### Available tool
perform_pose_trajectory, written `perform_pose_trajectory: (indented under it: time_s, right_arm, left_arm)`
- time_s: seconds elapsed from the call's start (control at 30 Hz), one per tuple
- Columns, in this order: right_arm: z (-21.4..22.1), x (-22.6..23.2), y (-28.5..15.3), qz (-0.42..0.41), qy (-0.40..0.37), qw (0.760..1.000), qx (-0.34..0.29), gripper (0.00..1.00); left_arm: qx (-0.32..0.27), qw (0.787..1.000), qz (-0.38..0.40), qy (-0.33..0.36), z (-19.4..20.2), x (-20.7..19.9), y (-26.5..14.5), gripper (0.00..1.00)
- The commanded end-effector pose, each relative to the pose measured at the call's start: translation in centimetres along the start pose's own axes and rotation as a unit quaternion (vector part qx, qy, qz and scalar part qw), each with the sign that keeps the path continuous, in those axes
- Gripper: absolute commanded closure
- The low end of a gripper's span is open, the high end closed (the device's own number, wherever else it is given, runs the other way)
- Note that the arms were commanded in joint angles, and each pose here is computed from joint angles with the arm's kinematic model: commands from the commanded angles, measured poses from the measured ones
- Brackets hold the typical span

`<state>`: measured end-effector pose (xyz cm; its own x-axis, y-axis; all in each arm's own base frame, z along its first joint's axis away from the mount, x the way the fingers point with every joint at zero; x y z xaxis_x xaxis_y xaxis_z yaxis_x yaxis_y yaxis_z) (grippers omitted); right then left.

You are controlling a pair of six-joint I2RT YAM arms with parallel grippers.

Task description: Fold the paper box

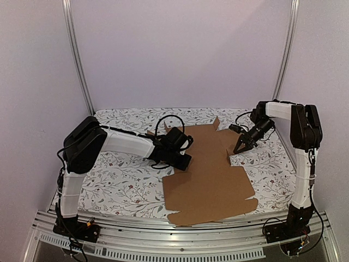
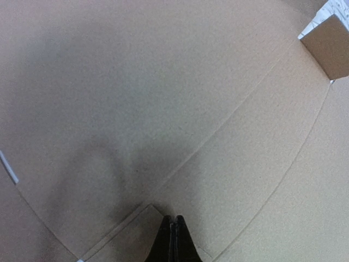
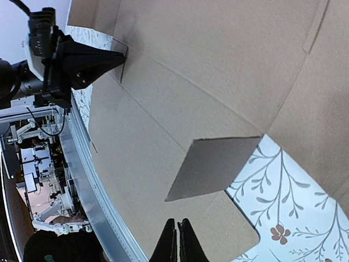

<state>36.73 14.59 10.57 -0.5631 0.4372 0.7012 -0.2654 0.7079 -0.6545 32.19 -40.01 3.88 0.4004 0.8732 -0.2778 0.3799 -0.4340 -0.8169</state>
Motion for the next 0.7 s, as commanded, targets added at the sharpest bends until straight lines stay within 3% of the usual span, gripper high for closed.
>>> perform_pose_trajectory:
  time_s: [0.0,0.67]
  right_arm:
    - [2.2,0.5,0.4,0.025,0.072,0.995,0.059,0.98]
    - [2.0,-3.0,7.4,0.085,0.051,0.985,0.141,1.00]
  left_arm:
    - [0.175,0.981,-0.084,0.000,9.5,5.0,1.7,1.00]
    - [0.181,0.980,-0.080,0.000,10.0,5.2,2.0,1.00]
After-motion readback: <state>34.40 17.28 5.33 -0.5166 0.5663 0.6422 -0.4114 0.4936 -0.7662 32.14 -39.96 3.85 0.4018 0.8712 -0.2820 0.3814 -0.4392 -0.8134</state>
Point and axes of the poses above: each gripper's point midway between its finger pads, its own y axis out along the fingers, its own x axis along the line the jaws close on, z = x × y, the point moved 4 cm from there along -y, back along the fingers, and after that the axes turned 12 degrees about -y, right-handed, at the moved point
